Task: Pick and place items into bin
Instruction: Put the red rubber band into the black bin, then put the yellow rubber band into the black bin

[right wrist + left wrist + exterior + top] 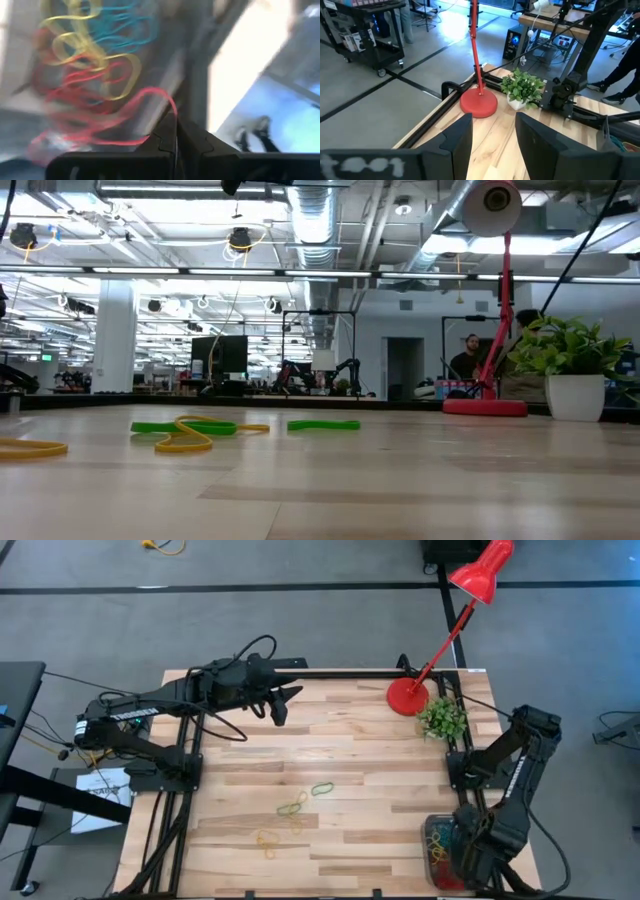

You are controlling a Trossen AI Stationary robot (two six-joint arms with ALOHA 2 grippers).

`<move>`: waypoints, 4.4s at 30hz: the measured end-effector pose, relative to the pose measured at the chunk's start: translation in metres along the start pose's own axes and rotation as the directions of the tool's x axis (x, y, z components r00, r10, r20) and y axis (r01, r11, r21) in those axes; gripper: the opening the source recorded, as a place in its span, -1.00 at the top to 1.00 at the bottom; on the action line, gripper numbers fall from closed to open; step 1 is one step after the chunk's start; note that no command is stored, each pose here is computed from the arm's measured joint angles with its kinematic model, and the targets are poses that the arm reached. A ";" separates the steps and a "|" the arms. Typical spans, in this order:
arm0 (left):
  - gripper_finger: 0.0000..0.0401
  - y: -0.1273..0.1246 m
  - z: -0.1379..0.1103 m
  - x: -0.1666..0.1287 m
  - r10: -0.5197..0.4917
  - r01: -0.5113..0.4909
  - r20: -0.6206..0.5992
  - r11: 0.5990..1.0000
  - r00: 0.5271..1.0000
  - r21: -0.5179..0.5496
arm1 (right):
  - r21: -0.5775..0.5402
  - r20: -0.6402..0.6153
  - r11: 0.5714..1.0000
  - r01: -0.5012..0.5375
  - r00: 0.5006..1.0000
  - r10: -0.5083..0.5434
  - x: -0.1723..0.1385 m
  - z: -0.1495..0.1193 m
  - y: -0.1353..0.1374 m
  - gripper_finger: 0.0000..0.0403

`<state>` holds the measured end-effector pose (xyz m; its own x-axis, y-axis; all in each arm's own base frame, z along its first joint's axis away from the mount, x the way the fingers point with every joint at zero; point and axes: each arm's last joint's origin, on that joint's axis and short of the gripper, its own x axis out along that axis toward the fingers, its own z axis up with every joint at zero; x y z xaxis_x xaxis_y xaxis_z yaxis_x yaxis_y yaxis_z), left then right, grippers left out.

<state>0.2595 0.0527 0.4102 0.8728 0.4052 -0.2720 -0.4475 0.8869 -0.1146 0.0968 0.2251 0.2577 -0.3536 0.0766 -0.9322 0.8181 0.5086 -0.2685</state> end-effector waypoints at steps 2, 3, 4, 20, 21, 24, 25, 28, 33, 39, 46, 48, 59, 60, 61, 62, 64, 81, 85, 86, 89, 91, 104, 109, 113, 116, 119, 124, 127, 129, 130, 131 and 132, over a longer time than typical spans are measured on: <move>0.31 0.000 -0.002 0.002 0.002 -0.002 -0.012 1.000 1.000 0.000 | 0.012 0.017 1.000 0.029 0.999 -0.030 0.000 0.001 -0.003 1.00; 0.31 0.000 -0.002 0.003 0.003 -0.003 -0.017 1.000 1.000 0.001 | 0.013 0.022 0.999 0.035 0.999 -0.035 0.000 0.002 -0.004 1.00; 0.31 0.000 -0.002 0.003 0.002 -0.002 -0.013 1.000 1.000 0.000 | 0.010 0.026 1.000 0.028 0.999 -0.029 0.000 0.002 -0.003 1.00; 0.31 0.000 -0.005 0.020 0.031 -0.031 -0.007 0.999 0.999 0.042 | -0.099 -0.096 0.982 -0.158 0.984 0.148 0.024 -0.016 0.050 0.99; 0.31 0.001 -0.004 0.020 0.038 -0.038 0.000 0.998 0.999 0.040 | -0.095 -0.096 0.986 -0.135 0.987 0.126 0.028 -0.016 0.053 0.97; 0.31 0.005 -0.004 0.020 0.053 -0.053 0.000 0.998 0.999 0.038 | -0.089 -0.106 0.987 -0.134 0.986 0.125 0.033 -0.014 0.061 0.89; 0.31 0.006 -0.003 0.021 0.057 -0.057 0.000 0.998 0.998 0.038 | -0.087 -0.111 0.986 -0.143 0.985 0.133 0.034 -0.014 0.064 0.85; 0.31 0.008 -0.003 0.021 0.062 -0.062 0.000 0.997 0.998 0.036 | -0.073 -0.112 0.983 -0.168 0.981 0.159 0.033 -0.011 0.069 0.71; 0.31 0.008 -0.003 0.021 0.056 -0.056 -0.003 0.997 0.998 0.045 | -0.049 -0.107 0.985 -0.164 0.982 0.158 0.032 -0.006 0.073 0.55; 0.31 0.008 -0.004 0.021 0.057 -0.056 -0.012 0.997 0.998 0.052 | -0.008 -0.117 0.984 -0.177 0.978 0.175 0.023 0.006 0.074 0.45; 0.31 0.008 -0.001 0.014 0.027 -0.027 0.000 0.997 1.000 0.066 | -0.051 -0.062 0.932 -0.360 0.932 0.357 -0.014 0.034 0.067 0.44; 0.31 0.009 0.000 0.009 0.027 -0.027 -0.001 0.997 1.000 0.073 | -0.081 -0.003 0.899 -0.431 0.902 0.432 -0.028 0.045 0.063 0.44; 0.31 0.021 -0.008 -0.042 0.039 -0.035 -0.148 0.999 0.988 0.024 | -0.323 0.555 0.804 -0.500 0.588 0.588 -0.085 0.125 0.041 0.44; 0.31 0.022 -0.010 -0.046 0.031 -0.030 -0.180 1.000 0.983 0.007 | -0.323 0.608 0.815 -0.481 0.555 0.568 -0.088 0.134 0.040 0.44; 0.31 0.023 -0.014 -0.050 0.025 -0.028 -0.220 1.000 0.975 -0.010 | -0.317 0.655 0.828 -0.463 0.525 0.544 -0.092 0.143 0.040 0.44; 0.31 0.024 -0.018 -0.054 0.019 -0.028 -0.263 0.999 0.965 -0.027 | -0.307 0.697 0.838 -0.451 0.493 0.521 -0.095 0.152 0.040 0.44; 0.31 0.024 -0.024 -0.061 -0.004 -0.018 -0.337 0.998 0.941 -0.061 | -0.286 0.760 0.847 -0.448 0.431 0.486 -0.104 0.171 0.040 0.44; 0.31 0.049 -0.047 -0.139 0.221 -0.304 -0.416 0.942 0.882 -0.144 | -0.642 0.724 0.620 -0.451 -0.090 0.684 -0.181 0.258 0.037 0.44; 0.31 0.048 -0.070 -0.127 0.186 -0.304 -0.420 0.924 0.888 -0.233 | -0.622 0.736 0.647 -0.441 -0.047 0.676 -0.174 0.267 0.045 0.44; 0.31 0.046 -0.079 -0.120 0.158 -0.283 -0.430 0.928 0.889 -0.244 | -0.614 0.740 0.658 -0.436 -0.027 0.672 -0.171 0.269 0.046 0.44; 0.31 0.037 -0.106 -0.095 0.029 -0.177 -0.449 0.940 0.893 -0.291 | -0.608 0.746 0.660 -0.442 -0.033 0.665 -0.169 0.278 0.055 0.44; 0.31 0.027 -0.125 -0.076 -0.096 -0.063 -0.446 0.943 0.890 -0.328 | -0.587 0.754 0.681 -0.438 0.011 0.657 -0.161 0.285 0.061 0.44; 0.31 -0.031 -0.233 0.012 -0.375 0.204 -0.595 0.919 0.711 -0.336 | -0.563 0.748 0.656 -0.502 0.028 0.663 -0.153 0.299 0.073 0.44; 0.31 -0.046 -0.258 0.033 -0.440 0.273 -0.634 0.897 0.636 -0.349 | -0.566 0.750 0.648 -0.510 0.008 0.661 -0.156 0.299 0.071 0.44; 0.31 -0.062 -0.269 0.040 -0.491 0.357 -0.607 0.871 0.624 -0.338 | -0.567 0.748 0.647 -0.510 0.009 0.664 -0.156 0.299 0.071 0.44; 0.31 -0.070 -0.277 0.042 -0.465 0.376 -0.632 0.883 0.619 -0.281 | -0.568 0.748 0.646 -0.510 0.009 0.664 -0.156 0.299 0.071 0.44; 0.31 -0.077 -0.284 0.043 -0.402 0.367 -0.666 0.908 0.628 -0.202 | -0.567 0.748 0.647 -0.510 0.009 0.663 -0.156 0.300 0.071 0.44; 0.31 -0.087 -0.290 0.045 -0.330 0.359 -0.679 0.928 0.655 -0.104 | -0.561 0.752 0.653 -0.510 0.016 0.659 -0.155 0.301 0.070 0.44; 0.31 -0.090 -0.294 0.043 -0.294 0.345 -0.684 0.936 0.668 -0.065 | -0.558 0.752 0.658 -0.507 0.026 0.658 -0.154 0.301 0.070 0.44; 0.31 -0.091 -0.295 0.041 -0.260 0.335 -0.684 0.942 0.682 -0.025 | -0.558 0.752 0.658 -0.506 0.026 0.658 -0.154 0.301 0.070 0.44; 0.31 -0.091 -0.297 0.039 -0.232 0.335 -0.689 0.942 0.686 0.016 | -0.558 0.752 0.658 -0.506 0.026 0.658 -0.154 0.301 0.070 0.44; 0.31 -0.090 -0.299 0.037 -0.201 0.345 -0.699 0.936 0.686 0.069 | -0.558 0.752 0.658 -0.506 0.026 0.658 -0.154 0.301 0.070 0.44; 0.31 -0.091 -0.300 0.035 -0.181 0.368 -0.705 0.922 0.685 0.121 | -0.558 0.752 0.658 -0.506 0.026 0.658 -0.154 0.301 0.070 0.44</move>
<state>0.2723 -0.0799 0.1243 0.5418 -0.0397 -0.8396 -0.0676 0.9936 -0.0906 0.3449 -0.0097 0.3097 0.8703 -0.3086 -0.3837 0.4643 0.7739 0.4306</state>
